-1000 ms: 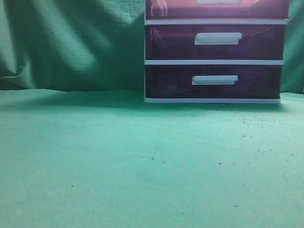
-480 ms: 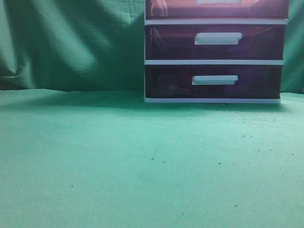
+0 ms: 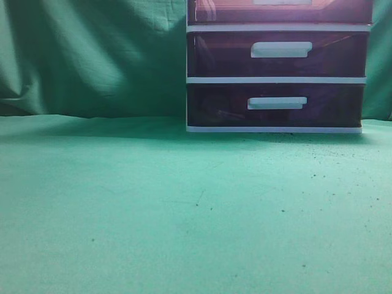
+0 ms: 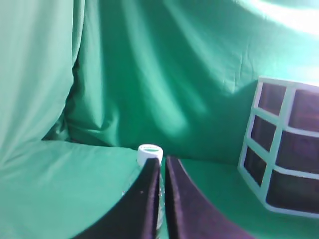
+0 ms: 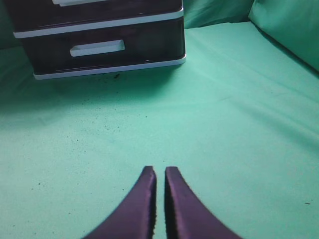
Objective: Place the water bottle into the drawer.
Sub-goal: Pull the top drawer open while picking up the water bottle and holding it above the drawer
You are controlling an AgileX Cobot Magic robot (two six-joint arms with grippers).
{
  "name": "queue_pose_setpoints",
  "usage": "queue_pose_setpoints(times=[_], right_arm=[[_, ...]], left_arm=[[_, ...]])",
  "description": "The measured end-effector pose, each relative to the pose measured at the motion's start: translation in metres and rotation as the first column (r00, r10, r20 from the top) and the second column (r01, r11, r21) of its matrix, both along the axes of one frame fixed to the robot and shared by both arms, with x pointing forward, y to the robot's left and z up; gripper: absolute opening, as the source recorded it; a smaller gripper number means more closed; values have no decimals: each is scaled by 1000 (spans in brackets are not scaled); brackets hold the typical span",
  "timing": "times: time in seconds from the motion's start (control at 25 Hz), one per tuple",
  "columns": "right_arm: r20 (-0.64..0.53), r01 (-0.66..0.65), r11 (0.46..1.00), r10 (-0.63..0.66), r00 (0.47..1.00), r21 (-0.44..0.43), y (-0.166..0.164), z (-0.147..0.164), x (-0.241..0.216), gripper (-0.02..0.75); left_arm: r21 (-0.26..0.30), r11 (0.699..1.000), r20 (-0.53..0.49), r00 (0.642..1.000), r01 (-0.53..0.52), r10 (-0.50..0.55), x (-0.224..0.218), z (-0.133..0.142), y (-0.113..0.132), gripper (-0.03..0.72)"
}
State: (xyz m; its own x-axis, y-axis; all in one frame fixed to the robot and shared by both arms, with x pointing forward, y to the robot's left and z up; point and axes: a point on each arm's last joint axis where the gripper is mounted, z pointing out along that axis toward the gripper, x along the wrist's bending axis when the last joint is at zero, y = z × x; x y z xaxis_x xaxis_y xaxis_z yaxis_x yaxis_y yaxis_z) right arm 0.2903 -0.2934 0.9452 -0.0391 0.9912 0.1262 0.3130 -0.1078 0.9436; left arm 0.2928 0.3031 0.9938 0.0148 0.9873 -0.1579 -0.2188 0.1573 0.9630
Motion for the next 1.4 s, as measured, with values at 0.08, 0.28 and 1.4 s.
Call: queue_pose_setpoints(times=[0.08,0.28,1.4], right_arm=[[0,0,1000,0,1000,0,0,0,0,47],[0,0,1000,0,1000,0,0,0,0,47],[0,0,1000,0,1000,0,0,0,0,47]], left_arm=[[-2,1000,23,1000,-2,2,0,2,0,0],[-137,990,144,989,30,-10,-4,14,2,0],[-80,996,-673,736,26,-74,101,45,-5,574]])
